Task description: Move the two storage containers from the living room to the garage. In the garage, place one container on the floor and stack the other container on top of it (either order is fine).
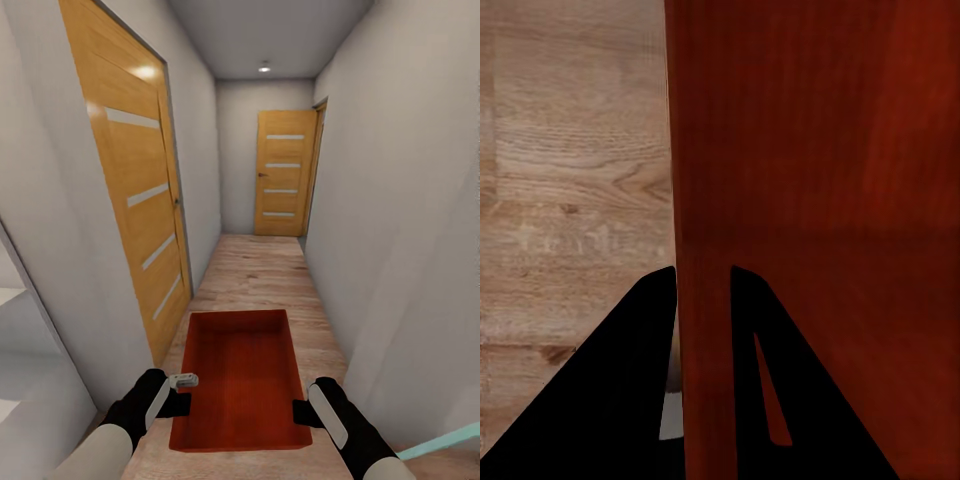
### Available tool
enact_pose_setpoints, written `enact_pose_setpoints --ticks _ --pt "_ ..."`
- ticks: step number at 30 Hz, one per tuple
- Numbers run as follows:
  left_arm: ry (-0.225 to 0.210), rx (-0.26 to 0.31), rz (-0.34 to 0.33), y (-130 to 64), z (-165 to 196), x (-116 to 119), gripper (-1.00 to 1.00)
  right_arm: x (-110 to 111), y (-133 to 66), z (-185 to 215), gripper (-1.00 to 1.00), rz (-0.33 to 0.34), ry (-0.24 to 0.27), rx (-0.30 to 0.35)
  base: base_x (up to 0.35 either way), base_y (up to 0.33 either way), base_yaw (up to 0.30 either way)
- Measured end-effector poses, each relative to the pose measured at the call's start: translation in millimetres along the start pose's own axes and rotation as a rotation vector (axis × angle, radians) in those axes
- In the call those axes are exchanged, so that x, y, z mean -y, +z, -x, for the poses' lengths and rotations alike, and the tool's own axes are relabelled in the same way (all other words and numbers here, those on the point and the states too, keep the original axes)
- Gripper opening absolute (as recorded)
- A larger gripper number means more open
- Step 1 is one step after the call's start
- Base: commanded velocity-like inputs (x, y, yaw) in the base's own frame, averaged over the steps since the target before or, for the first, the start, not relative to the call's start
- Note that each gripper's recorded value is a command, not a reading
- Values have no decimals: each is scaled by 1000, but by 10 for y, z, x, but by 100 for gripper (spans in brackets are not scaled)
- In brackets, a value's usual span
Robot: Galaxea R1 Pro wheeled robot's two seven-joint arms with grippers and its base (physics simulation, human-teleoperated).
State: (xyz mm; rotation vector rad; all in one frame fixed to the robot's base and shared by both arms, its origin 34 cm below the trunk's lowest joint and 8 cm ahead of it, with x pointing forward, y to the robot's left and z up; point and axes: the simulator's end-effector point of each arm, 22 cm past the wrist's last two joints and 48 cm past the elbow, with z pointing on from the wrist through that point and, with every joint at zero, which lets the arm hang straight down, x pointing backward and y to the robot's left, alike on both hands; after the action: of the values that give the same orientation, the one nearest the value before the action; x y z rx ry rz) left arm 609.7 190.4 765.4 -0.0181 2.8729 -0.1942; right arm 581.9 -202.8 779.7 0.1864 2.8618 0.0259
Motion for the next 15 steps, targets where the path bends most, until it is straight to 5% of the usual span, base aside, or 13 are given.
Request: enact_pose_setpoints --ticks 15 --pt "2 11 0 -48 36 6 -100 -6 -44 33 -100 2 0 12 268 86 -171"
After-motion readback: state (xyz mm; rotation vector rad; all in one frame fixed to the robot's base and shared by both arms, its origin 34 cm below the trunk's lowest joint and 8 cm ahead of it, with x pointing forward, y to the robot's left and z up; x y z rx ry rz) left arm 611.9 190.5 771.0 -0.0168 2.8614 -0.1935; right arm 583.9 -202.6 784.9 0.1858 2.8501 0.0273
